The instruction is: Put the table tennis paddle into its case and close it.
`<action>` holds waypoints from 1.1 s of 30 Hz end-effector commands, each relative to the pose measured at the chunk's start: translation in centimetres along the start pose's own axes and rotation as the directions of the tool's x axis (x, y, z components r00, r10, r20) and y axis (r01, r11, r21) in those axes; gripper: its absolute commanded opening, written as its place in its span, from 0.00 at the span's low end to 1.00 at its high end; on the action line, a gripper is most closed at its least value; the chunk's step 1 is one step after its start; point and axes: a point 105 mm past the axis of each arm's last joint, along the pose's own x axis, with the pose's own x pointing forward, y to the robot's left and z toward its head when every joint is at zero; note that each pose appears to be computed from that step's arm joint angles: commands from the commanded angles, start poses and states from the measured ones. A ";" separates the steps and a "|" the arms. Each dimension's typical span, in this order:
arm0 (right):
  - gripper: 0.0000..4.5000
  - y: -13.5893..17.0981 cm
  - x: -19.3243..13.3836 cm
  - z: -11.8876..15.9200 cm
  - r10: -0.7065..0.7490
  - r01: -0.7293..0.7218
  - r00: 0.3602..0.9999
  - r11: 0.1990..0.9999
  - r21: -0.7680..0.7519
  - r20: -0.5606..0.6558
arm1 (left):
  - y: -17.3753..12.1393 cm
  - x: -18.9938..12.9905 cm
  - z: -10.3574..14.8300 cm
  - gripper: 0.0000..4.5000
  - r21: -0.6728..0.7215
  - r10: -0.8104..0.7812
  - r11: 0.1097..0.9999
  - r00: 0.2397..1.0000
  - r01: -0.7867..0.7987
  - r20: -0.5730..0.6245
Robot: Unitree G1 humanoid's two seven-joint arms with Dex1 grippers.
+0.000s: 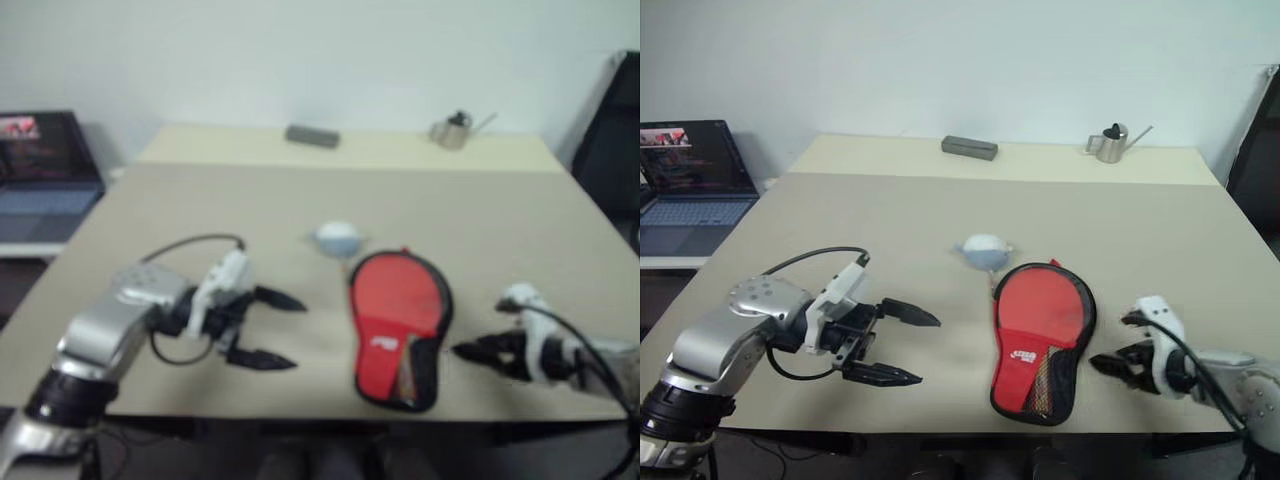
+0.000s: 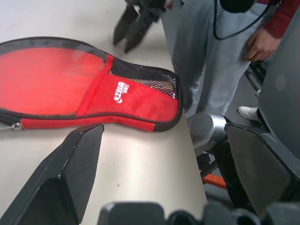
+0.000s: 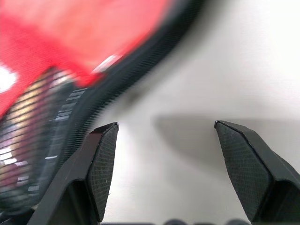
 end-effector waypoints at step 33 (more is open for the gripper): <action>0.99 6.4 0.7 9.9 0.466 -0.214 0.839 0.756 -0.619 0.280 | 7.1 -6.2 1.7 1.00 0.114 0.444 0.888 0.895 -0.445 0.029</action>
